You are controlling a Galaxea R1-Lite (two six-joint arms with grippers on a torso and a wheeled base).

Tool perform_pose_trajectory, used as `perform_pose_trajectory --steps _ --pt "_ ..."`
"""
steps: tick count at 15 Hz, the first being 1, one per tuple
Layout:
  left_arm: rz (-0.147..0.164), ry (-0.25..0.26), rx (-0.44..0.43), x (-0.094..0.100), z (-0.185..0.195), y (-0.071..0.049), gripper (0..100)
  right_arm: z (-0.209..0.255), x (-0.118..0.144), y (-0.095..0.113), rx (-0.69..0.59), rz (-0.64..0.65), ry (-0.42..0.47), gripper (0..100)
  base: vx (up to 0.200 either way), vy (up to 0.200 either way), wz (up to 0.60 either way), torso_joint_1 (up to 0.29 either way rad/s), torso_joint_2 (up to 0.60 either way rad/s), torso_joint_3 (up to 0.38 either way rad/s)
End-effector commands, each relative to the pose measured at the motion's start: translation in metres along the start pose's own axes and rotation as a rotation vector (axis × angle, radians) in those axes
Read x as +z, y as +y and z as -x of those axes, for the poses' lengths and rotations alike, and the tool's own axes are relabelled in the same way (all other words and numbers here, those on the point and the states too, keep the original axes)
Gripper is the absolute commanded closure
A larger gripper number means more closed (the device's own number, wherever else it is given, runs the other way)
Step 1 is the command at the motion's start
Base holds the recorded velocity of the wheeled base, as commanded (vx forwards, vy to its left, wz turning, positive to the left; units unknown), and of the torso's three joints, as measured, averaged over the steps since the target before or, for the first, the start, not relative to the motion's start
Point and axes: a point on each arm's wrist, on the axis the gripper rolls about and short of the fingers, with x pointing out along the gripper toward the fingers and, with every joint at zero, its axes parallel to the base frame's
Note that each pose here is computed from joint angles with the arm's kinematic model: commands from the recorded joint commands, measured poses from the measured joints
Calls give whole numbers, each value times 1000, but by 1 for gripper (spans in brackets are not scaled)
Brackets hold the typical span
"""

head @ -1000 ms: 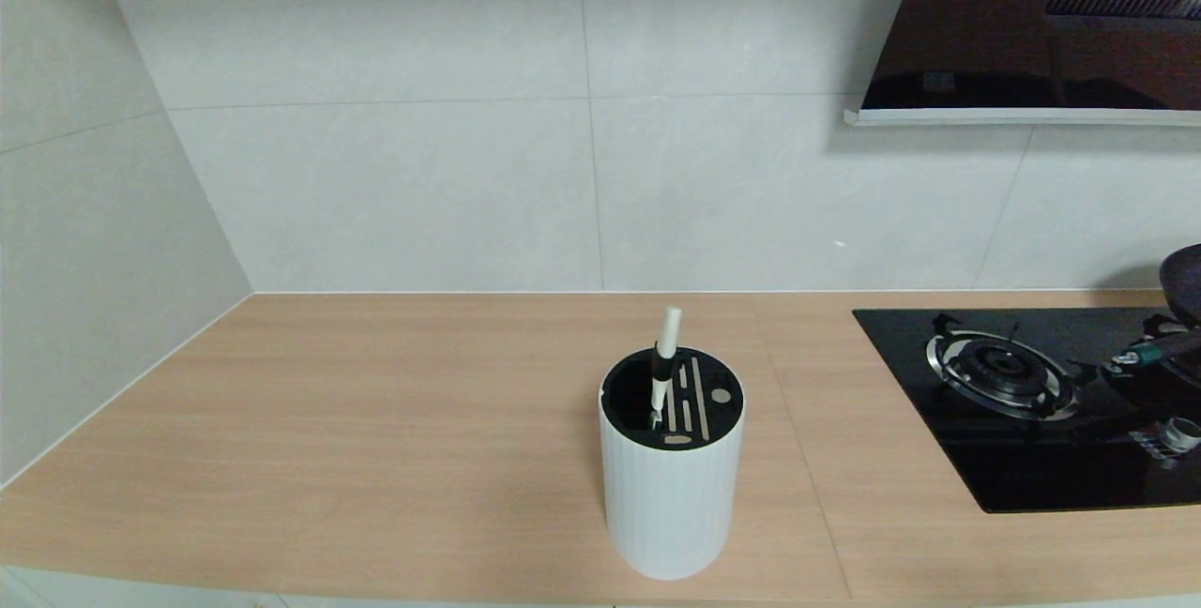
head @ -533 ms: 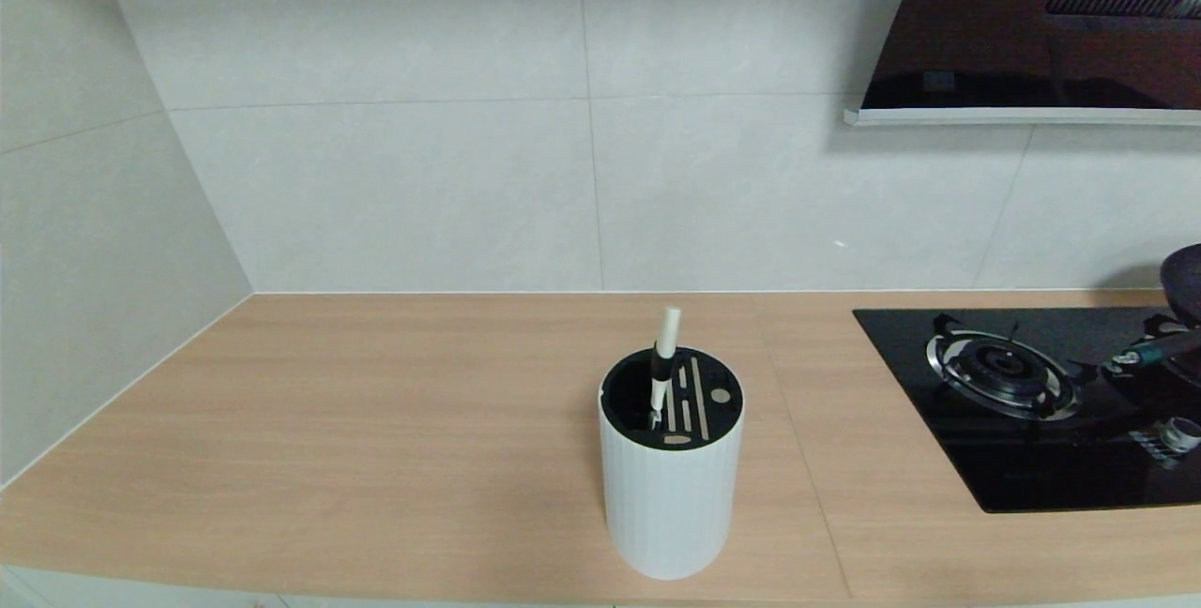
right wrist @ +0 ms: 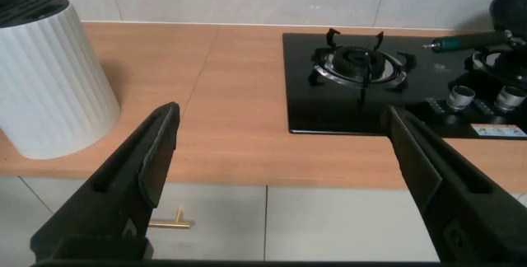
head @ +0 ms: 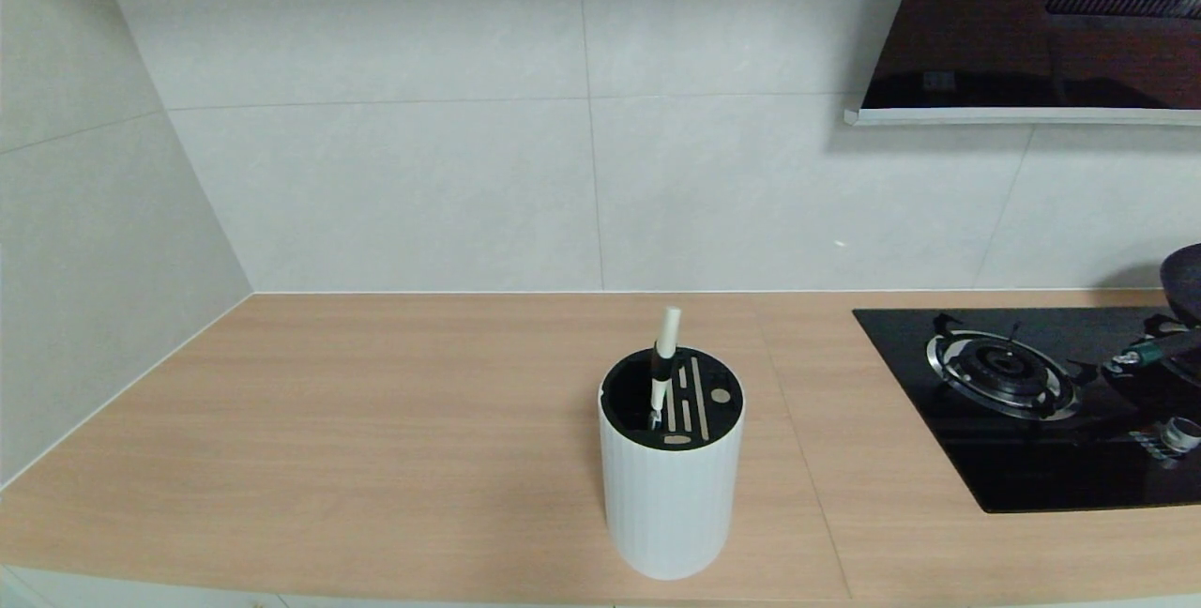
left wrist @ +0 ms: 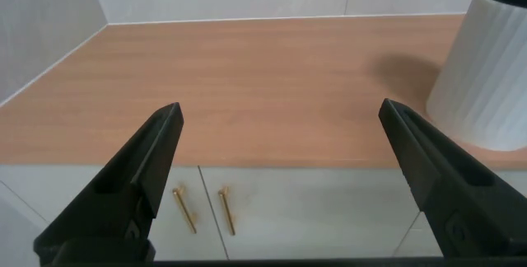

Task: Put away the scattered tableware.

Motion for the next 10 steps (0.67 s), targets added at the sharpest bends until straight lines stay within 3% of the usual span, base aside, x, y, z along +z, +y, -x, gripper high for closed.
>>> perform_pose_trajectory --steps 1,10 --pt "10 2 1 0 0 0 0 0 -1 0 1 1 10 0 0 0 0 0 0 0" --pt "24 0 1 0 0 0 0 0 -1 0 19 -15 8 0 0 0 0 0 0 0"
